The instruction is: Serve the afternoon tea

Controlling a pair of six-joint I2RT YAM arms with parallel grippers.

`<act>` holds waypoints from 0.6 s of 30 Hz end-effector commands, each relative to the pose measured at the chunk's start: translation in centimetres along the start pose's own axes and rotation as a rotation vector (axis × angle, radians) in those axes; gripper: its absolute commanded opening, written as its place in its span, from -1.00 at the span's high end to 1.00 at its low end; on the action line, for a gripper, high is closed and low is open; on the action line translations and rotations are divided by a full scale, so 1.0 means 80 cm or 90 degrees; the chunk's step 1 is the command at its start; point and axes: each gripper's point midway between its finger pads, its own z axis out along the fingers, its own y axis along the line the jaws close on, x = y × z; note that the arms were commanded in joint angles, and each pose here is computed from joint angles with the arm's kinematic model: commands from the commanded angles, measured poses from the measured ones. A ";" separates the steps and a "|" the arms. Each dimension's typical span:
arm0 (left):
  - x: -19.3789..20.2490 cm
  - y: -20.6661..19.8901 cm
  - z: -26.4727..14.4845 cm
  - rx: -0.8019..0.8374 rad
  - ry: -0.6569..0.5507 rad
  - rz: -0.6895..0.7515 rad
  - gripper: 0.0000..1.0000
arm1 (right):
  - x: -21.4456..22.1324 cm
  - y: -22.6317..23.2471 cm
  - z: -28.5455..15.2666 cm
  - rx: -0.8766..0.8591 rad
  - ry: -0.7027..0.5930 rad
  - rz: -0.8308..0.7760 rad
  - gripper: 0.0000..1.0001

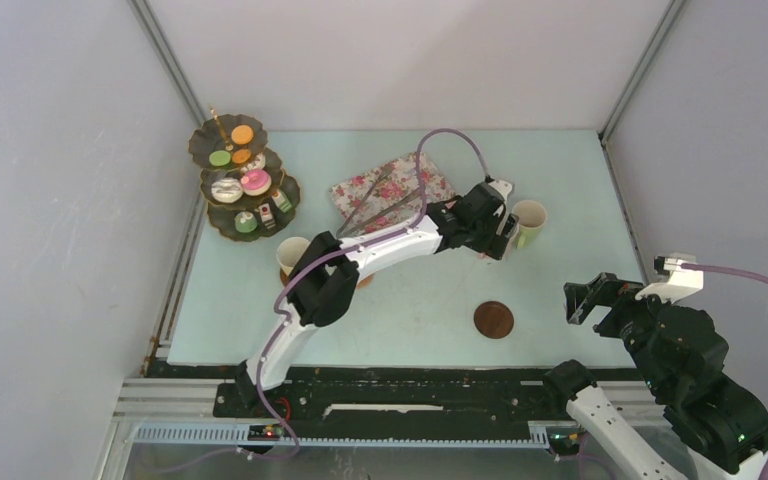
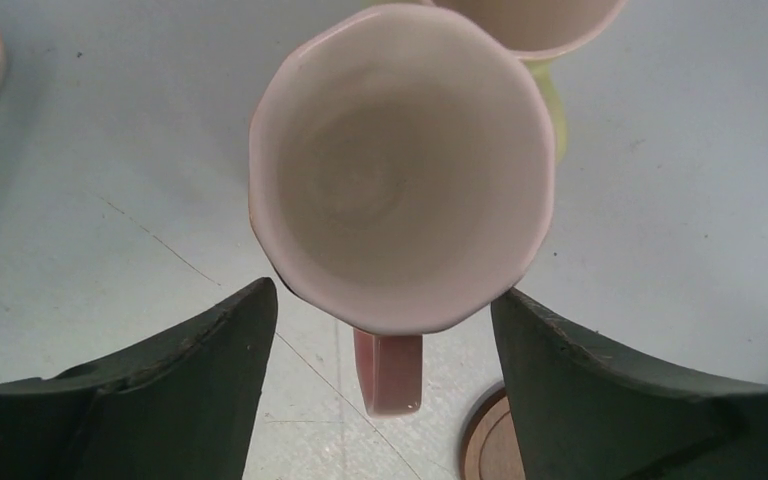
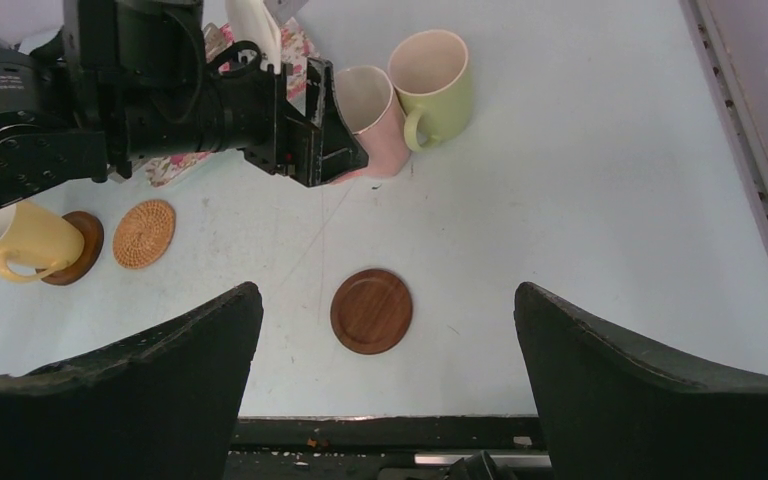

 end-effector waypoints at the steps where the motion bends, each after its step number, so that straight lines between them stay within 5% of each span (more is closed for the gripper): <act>1: -0.008 -0.008 0.004 0.005 0.000 -0.005 -0.65 | -0.018 0.001 -0.004 -0.003 -0.031 0.000 -0.99; 4: -0.001 0.001 0.012 -0.023 0.019 0.001 -0.43 | -0.019 0.004 -0.004 -0.010 -0.031 0.000 -0.99; 10: -0.007 0.022 -0.002 -0.081 0.029 0.013 0.43 | -0.018 0.005 -0.004 -0.014 -0.029 0.000 -1.00; 18: -0.035 0.061 -0.093 -0.178 0.005 0.045 1.00 | -0.016 0.009 -0.004 -0.024 -0.023 0.000 -0.99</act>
